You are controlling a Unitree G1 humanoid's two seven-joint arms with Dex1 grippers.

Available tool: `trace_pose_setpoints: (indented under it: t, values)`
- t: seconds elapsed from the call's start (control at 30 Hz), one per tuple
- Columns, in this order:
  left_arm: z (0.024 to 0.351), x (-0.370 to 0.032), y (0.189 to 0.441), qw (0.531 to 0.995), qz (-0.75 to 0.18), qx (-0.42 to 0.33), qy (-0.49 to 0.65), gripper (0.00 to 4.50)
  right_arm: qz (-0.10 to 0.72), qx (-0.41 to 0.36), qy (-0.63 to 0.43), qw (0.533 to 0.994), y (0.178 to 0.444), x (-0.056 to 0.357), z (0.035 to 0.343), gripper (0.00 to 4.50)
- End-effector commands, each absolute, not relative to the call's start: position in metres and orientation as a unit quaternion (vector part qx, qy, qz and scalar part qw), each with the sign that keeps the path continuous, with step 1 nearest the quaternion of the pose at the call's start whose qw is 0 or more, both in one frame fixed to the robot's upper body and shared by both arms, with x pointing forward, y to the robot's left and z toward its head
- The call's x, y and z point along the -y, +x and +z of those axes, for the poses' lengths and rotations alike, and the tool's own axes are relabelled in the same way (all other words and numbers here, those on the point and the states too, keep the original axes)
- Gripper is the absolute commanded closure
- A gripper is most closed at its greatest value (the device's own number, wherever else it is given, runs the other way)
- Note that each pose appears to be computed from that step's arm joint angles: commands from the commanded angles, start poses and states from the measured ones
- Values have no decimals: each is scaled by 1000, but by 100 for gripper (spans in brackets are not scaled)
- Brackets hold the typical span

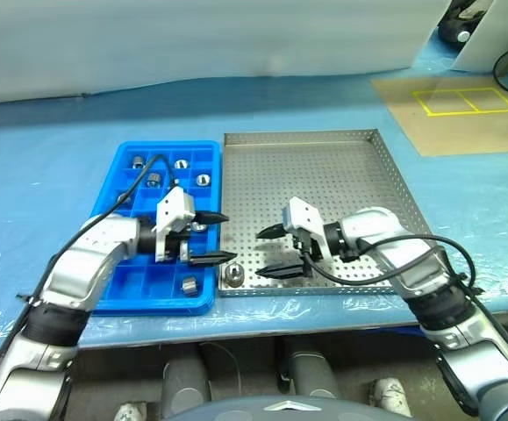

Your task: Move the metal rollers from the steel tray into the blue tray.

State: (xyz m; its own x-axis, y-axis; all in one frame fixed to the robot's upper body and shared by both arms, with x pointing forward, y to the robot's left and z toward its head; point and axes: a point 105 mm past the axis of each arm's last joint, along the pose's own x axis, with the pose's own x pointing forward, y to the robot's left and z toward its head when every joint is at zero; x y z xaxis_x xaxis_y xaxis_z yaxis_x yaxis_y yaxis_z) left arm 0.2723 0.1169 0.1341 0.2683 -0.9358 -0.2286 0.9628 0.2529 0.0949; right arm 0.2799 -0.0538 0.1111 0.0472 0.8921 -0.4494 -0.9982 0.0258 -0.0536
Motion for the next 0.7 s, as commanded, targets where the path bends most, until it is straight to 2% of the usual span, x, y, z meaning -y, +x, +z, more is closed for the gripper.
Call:
trace_pose_setpoints:
  t: [0.03,0.27,0.53,0.7]
  values:
    - [150,-126,261,808,-577,-45,116,26,702,-126,-184,676,279,40,115,55]
    - [150,-136,247,830,-543,-60,111,26,730,-135,-181,645,276,30,104,55]
    - [157,-143,243,839,-528,-59,115,26,713,-163,-196,653,290,40,82,55]
    - [156,-143,236,826,-546,-67,122,26,705,-164,-203,660,296,45,79,55]
